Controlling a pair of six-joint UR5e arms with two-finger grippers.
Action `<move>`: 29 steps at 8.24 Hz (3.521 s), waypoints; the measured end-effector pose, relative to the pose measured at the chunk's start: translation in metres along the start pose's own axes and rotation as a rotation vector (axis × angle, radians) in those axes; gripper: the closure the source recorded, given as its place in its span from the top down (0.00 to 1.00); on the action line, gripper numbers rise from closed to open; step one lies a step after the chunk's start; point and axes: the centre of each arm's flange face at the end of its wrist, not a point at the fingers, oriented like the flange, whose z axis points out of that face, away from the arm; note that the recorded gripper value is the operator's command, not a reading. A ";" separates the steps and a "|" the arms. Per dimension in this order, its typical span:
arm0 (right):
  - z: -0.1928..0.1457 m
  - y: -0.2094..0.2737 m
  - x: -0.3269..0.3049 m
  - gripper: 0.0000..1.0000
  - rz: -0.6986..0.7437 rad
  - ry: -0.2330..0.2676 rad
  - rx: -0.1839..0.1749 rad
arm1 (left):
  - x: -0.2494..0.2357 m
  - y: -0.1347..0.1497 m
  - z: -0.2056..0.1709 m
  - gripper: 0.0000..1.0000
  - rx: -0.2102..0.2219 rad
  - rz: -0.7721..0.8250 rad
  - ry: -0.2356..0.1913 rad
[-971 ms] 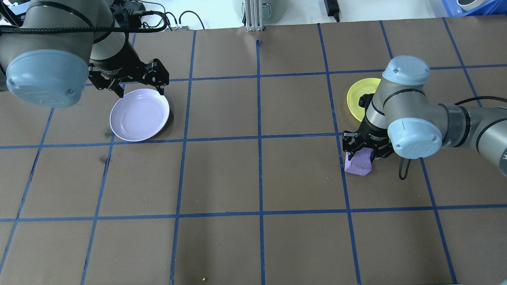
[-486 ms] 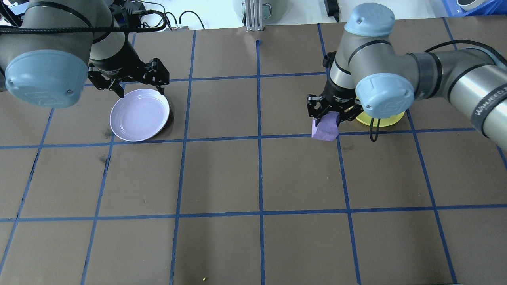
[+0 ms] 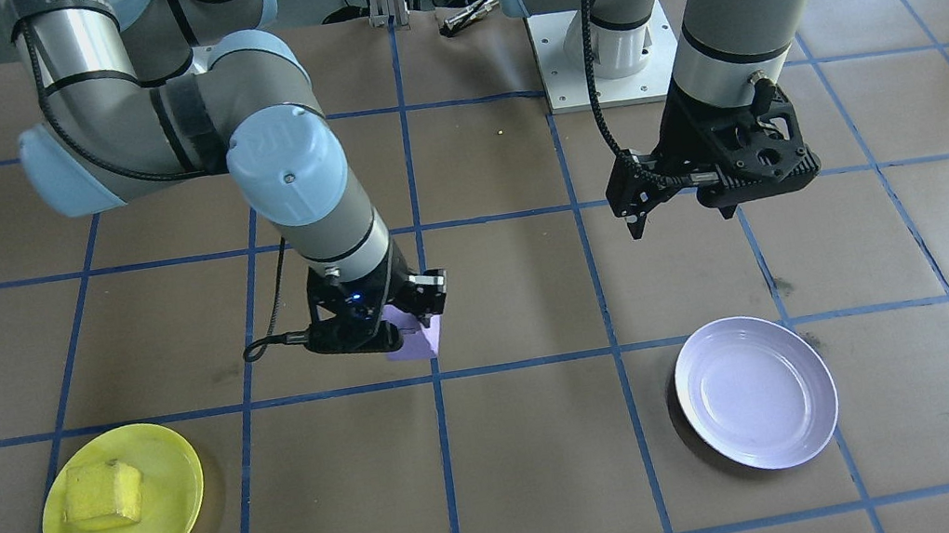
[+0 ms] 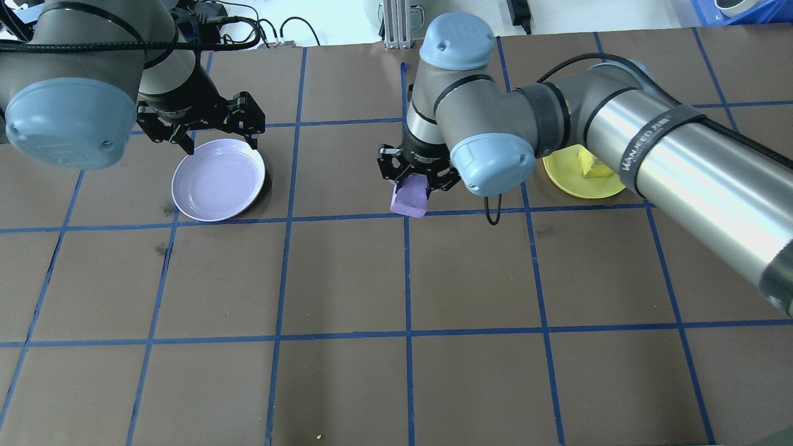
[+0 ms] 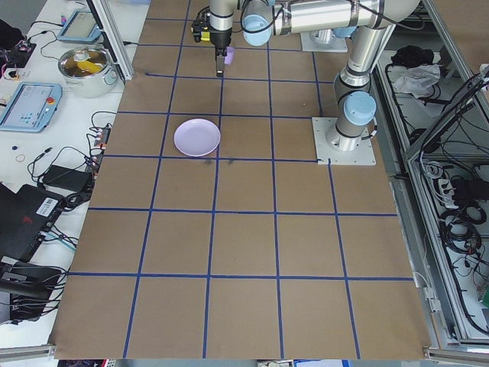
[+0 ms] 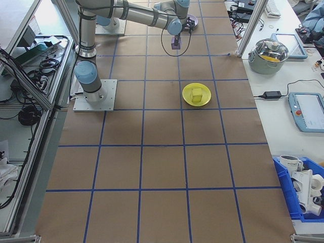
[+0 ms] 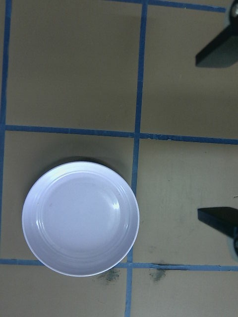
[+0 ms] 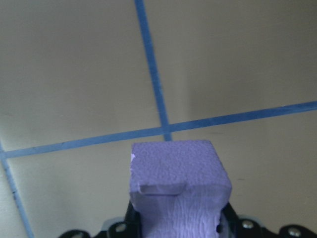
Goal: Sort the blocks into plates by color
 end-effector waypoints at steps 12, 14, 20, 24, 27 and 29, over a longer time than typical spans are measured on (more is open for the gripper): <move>0.064 0.031 -0.079 1.00 0.070 0.041 -0.085 | 0.000 -0.007 0.015 1.00 -0.023 0.013 -0.012; 0.026 0.003 -0.049 1.00 -0.002 0.040 -0.093 | 0.007 -0.011 0.030 1.00 -0.045 0.015 -0.007; -0.156 -0.014 0.098 1.00 -0.105 0.064 -0.054 | 0.096 -0.002 0.093 1.00 -0.194 -0.184 0.102; -0.245 0.066 0.109 1.00 -0.126 0.066 0.030 | 0.126 0.011 0.144 1.00 -0.293 -0.137 0.083; -0.255 0.072 0.111 1.00 -0.131 0.060 0.053 | 0.145 0.019 0.186 1.00 -0.360 -0.081 0.057; -0.258 0.068 0.114 1.00 -0.127 0.065 0.077 | 0.147 0.022 0.204 1.00 -0.386 -0.050 0.048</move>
